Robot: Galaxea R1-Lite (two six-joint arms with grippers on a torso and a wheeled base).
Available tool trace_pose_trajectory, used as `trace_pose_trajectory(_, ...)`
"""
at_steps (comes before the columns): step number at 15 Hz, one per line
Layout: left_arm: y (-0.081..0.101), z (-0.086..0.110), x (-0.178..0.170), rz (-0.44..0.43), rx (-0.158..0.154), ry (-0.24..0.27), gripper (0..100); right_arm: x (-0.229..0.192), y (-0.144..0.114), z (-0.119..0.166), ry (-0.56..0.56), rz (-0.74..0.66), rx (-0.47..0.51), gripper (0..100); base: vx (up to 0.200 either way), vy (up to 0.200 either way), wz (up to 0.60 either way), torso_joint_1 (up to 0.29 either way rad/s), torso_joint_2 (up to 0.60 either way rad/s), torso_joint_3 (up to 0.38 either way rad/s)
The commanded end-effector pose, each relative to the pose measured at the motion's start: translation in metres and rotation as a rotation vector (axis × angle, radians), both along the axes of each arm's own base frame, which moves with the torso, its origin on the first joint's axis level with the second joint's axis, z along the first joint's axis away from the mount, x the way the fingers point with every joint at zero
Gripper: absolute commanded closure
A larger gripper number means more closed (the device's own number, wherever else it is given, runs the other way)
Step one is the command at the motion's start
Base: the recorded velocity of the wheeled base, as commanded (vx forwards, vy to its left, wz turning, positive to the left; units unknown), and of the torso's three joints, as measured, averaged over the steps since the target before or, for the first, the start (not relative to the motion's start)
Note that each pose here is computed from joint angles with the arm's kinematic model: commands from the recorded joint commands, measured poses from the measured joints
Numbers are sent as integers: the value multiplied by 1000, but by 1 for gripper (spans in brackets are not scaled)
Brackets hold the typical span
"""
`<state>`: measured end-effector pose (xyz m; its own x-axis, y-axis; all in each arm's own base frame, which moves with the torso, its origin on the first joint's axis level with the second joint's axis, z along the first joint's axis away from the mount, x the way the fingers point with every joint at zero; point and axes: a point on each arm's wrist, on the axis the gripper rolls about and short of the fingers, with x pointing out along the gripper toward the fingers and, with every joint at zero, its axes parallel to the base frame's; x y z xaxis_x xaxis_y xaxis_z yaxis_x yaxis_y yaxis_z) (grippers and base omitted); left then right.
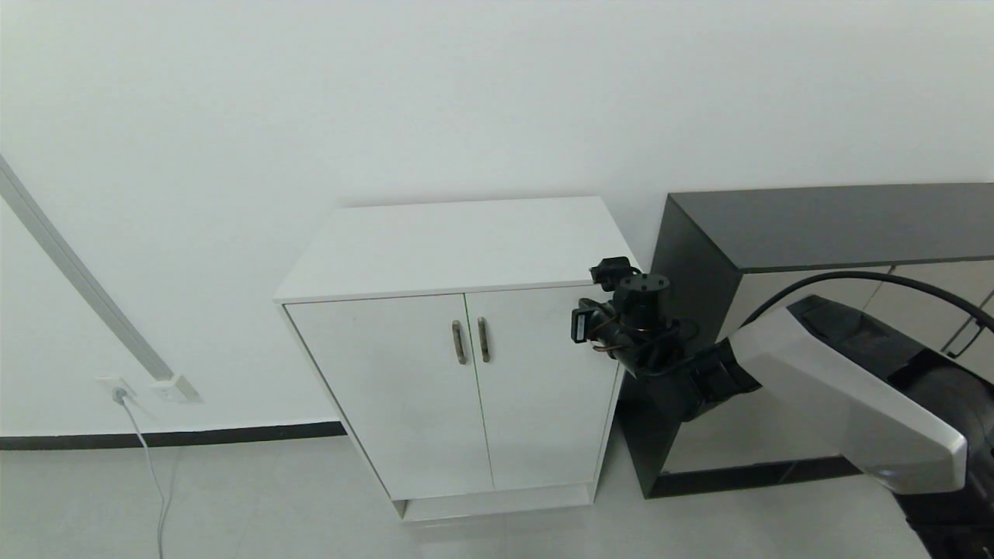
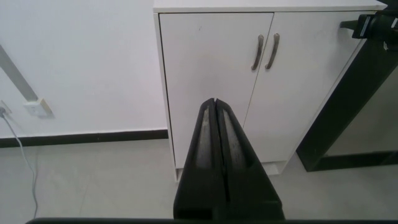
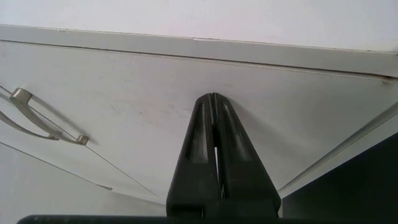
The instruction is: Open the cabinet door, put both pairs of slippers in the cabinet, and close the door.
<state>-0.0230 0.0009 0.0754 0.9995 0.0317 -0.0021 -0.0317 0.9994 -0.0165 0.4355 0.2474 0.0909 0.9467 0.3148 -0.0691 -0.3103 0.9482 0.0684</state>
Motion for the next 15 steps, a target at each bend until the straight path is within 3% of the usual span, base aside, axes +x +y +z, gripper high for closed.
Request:
trace_pose_trajectory(1, 0, 0, 0, 1, 0, 1, 100, -1, 0, 1, -3, 1, 1, 100, 0, 0, 0, 0, 0, 0)
trace_pose_trajectory(7, 0, 0, 0, -1, 0, 2, 100, -52, -22, 36, -21, 10, 17, 100, 0, 0, 0, 0, 0, 0)
trace_pose_trajectory(13, 0, 0, 0, 1, 0, 1, 100, -125, -105, 42, -12, -139, 12, 100, 0, 0, 0, 0, 0, 0)
trace_pose_trajectory(15, 0, 0, 0, -3, 0, 2, 100, -161, -151, 35, -9, -249, 1, 100, 0, 0, 0, 0, 0, 0)
